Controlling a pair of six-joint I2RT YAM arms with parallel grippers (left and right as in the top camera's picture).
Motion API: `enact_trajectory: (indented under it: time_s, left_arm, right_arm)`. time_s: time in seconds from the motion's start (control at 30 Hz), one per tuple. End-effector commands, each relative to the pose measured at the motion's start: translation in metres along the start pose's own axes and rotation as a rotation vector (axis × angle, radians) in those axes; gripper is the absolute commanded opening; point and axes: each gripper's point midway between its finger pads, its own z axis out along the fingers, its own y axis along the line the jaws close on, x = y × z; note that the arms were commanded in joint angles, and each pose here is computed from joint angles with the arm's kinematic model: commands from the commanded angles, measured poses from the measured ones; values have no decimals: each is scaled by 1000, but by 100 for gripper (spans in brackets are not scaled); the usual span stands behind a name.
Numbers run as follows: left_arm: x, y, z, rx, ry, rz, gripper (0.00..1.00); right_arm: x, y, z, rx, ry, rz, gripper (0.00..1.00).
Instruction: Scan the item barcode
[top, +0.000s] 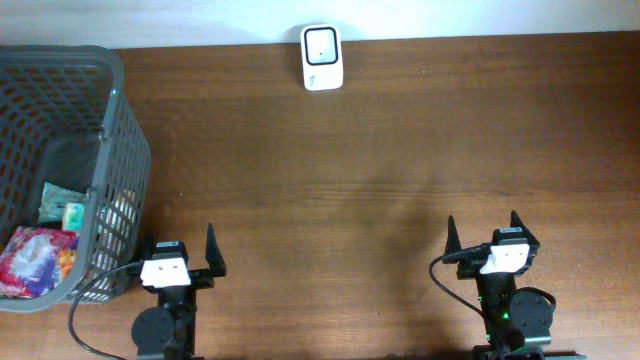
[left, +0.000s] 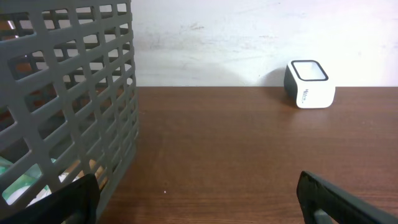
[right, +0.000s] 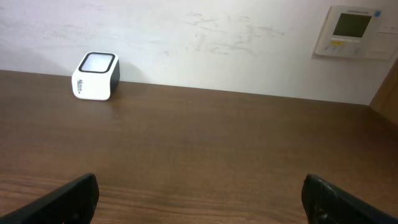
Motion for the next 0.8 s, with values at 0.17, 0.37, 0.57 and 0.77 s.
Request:
enact_trajectory:
  time_s: [0.17, 0.37, 0.57, 0.77]
  left_arm:
    - [2, -1, 0, 9, 4, 22, 99]
    - [2, -1, 0, 9, 4, 22, 99]
    - [2, -1, 0, 9, 4, 22, 99]
    - [2, -2, 0, 16, 4, 22, 99]
  right_arm:
    - [3, 2, 0, -8, 5, -4, 99]
    - [3, 2, 0, -8, 5, -4, 99]
    - [3, 2, 0, -8, 5, -4, 99]
    - [3, 2, 0, -8, 5, -4, 99]
